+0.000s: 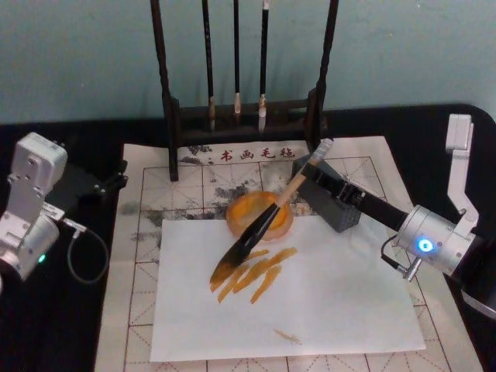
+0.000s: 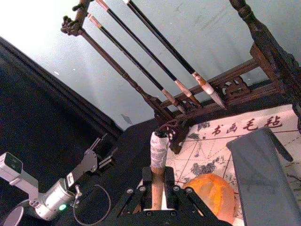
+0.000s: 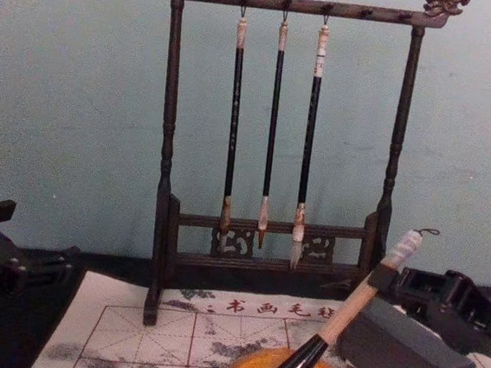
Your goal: Pick up the brush from the inkstone, write on the paper, then place the brush back to its original position.
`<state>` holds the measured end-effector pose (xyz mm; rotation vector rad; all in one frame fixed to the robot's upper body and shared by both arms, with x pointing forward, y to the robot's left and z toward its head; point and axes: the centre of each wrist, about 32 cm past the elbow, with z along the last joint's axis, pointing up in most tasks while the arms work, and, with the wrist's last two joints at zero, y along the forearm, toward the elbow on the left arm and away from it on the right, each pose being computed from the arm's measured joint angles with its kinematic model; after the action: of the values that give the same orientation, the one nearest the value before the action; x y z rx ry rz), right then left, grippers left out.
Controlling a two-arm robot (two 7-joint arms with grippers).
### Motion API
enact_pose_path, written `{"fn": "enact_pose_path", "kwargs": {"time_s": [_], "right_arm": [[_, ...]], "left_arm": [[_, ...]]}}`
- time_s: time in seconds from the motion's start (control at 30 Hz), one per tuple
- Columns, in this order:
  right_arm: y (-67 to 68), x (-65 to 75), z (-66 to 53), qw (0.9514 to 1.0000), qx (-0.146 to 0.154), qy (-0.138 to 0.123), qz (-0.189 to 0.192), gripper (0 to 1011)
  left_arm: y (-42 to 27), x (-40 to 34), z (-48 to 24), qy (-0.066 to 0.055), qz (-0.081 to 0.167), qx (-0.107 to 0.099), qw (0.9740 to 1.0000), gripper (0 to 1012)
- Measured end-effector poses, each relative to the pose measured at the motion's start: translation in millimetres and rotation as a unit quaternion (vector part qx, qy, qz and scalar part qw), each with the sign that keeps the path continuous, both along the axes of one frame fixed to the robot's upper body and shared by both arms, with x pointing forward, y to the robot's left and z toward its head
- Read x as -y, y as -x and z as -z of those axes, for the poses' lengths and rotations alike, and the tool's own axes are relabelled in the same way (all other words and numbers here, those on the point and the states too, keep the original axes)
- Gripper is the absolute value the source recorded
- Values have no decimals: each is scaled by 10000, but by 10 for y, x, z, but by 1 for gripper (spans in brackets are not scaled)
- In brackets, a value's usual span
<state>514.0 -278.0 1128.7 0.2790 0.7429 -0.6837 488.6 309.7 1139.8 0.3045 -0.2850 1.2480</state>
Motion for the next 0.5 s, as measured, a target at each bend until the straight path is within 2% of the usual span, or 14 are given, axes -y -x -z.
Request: {"fn": "enact_pose_path", "kwargs": {"time_s": [0.5], "right_arm": [[-11, -52, 11, 9999, 103, 97, -4, 175]], "left_arm": [[0, 0, 0, 0, 0, 0, 10000, 1001]]}}
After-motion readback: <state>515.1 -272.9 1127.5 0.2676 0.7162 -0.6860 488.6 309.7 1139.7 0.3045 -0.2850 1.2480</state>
